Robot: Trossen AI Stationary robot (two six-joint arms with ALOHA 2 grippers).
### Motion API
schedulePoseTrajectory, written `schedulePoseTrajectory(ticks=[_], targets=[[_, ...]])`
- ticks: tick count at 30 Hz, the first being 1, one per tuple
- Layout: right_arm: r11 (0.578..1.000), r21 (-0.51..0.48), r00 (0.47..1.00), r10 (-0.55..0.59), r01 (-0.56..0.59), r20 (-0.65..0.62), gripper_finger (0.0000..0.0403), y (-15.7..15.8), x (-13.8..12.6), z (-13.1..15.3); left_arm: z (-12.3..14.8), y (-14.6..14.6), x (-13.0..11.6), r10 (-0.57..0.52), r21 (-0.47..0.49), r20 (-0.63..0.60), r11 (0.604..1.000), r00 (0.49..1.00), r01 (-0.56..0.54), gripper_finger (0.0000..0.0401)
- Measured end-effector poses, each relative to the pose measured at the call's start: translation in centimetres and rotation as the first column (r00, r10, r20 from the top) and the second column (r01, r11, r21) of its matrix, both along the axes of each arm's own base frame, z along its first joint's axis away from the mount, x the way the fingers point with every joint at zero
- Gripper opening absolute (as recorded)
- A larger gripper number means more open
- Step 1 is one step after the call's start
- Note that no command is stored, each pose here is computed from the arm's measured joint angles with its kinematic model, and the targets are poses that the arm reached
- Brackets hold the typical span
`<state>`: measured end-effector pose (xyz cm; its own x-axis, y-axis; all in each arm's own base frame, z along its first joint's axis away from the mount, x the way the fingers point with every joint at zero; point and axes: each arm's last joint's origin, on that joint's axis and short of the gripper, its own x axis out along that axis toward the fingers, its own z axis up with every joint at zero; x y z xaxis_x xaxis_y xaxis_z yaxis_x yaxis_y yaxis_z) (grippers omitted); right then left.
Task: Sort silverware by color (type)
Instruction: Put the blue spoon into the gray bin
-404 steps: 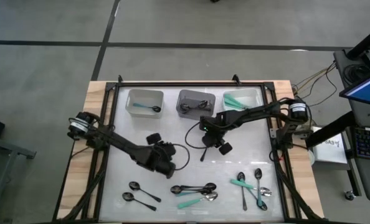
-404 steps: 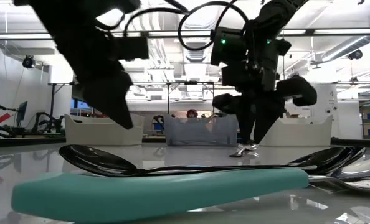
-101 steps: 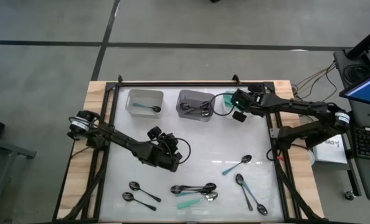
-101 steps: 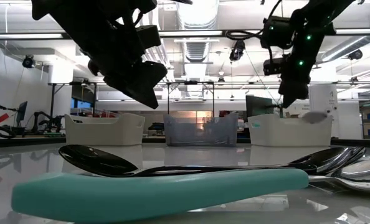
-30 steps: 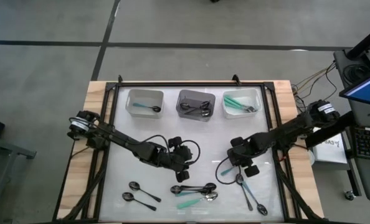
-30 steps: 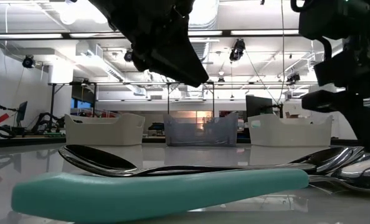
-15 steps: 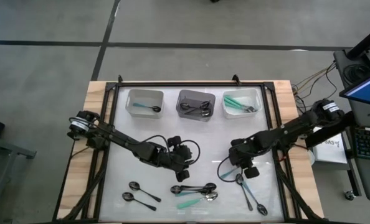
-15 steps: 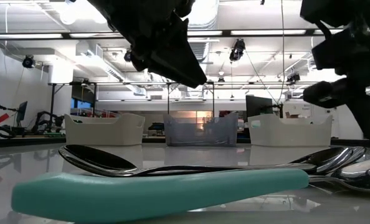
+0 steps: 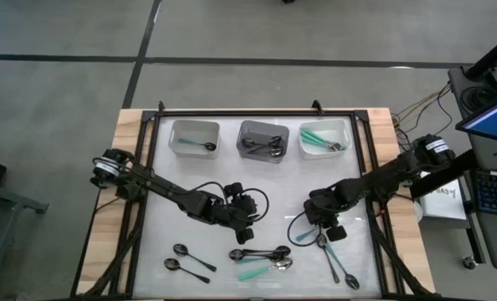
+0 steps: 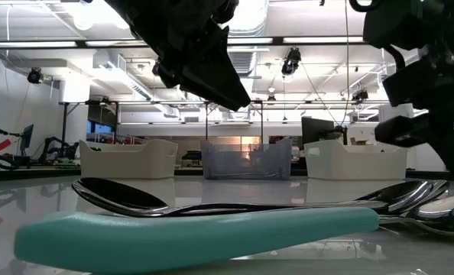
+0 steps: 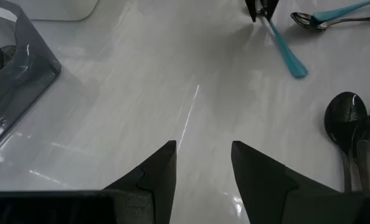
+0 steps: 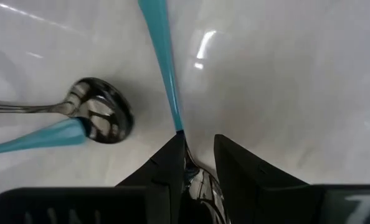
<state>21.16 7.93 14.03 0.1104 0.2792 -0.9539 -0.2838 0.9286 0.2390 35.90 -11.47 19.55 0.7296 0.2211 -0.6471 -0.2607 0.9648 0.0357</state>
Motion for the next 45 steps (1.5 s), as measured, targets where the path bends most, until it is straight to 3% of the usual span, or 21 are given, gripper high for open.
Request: schedulePoseTrajectory(ticks=[6,16,39,45], targets=[[1.0,0.017,1.0,0.005,-0.004,-0.025,0.0082,0.2,0.3,-0.3,0.0,0.0,0.0,0.0,0.001,-0.004,1.0,1.0,0.0,0.0136],[1.0,0.031,0.998,-0.006,0.004,0.068,0.0082,0.1,0.3,1.8,0.0,0.0,0.0,0.0,0.001,-0.004,1.0,1.0,0.0,0.0136],[0.999,0.018,0.999,0.036,-0.036,-0.002,0.0082,1.4,-0.1,0.5,-0.1,0.0,-0.1,0.0,0.002,-0.009,1.0,1.0,0.0,0.0136],[0.999,-0.024,1.0,0.025,-0.025,-0.014,0.0081,1.5,0.2,-0.1,-0.1,0.0,-0.1,0.0,0.002,-0.009,1.0,1.0,0.0,0.0136]])
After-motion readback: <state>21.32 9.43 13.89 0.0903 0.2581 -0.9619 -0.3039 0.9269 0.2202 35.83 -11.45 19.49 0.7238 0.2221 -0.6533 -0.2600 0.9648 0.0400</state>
